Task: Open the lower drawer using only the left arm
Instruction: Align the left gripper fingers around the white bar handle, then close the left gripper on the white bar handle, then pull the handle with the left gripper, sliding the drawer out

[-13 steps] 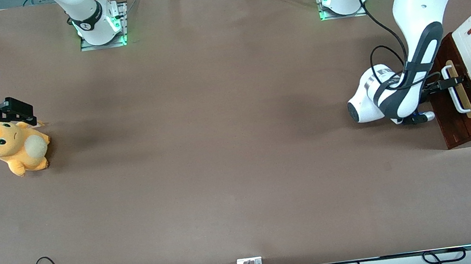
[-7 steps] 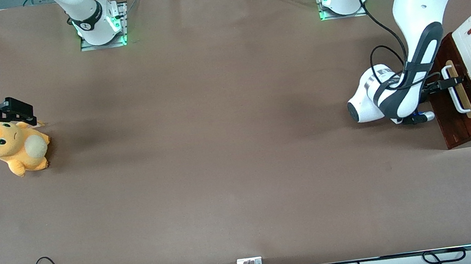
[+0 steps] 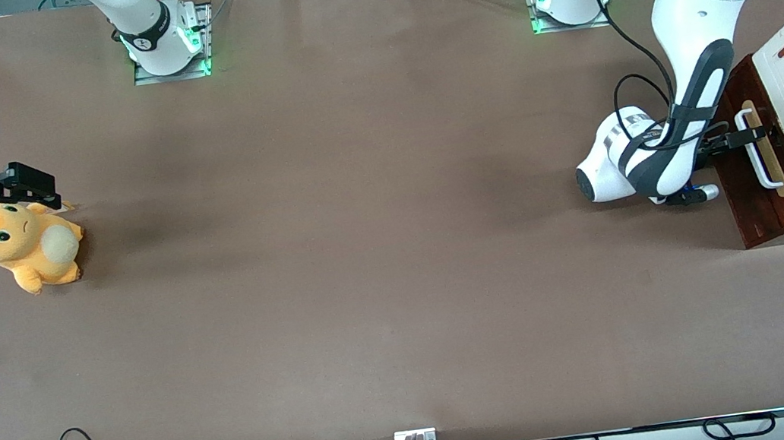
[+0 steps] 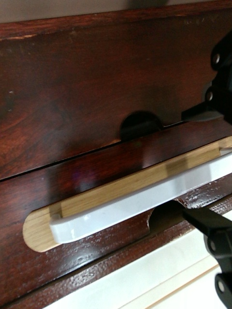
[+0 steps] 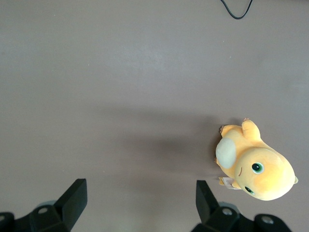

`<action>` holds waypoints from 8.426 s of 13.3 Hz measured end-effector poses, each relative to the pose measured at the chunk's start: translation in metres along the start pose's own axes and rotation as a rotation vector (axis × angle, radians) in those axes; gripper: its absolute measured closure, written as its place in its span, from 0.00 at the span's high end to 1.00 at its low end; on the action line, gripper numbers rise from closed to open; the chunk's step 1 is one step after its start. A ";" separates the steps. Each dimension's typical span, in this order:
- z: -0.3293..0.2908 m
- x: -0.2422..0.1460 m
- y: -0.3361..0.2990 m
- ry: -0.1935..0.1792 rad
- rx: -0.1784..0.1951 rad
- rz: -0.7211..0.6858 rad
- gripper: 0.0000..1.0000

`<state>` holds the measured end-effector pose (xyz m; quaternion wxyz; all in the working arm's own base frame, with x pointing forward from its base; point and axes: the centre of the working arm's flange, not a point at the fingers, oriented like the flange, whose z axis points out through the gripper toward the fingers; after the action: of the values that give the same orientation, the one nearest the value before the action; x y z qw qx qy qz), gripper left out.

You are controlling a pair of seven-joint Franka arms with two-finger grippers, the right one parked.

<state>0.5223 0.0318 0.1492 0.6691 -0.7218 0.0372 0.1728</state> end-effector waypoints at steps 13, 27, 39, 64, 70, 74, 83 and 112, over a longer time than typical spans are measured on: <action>0.001 0.000 0.000 -0.002 0.001 -0.001 0.54; 0.007 0.003 -0.005 0.000 0.012 -0.012 0.42; 0.006 0.004 -0.006 0.001 0.011 -0.016 0.30; -0.002 0.003 -0.006 0.011 0.007 -0.061 0.22; -0.018 -0.001 -0.006 0.025 -0.002 -0.063 0.22; -0.028 -0.003 -0.006 0.033 -0.007 -0.069 0.21; -0.053 -0.008 -0.007 0.042 -0.029 -0.081 0.21; -0.100 -0.028 0.003 0.059 -0.036 -0.118 0.20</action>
<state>0.5153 -0.0711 0.1595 0.6636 -0.7395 0.0111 0.1124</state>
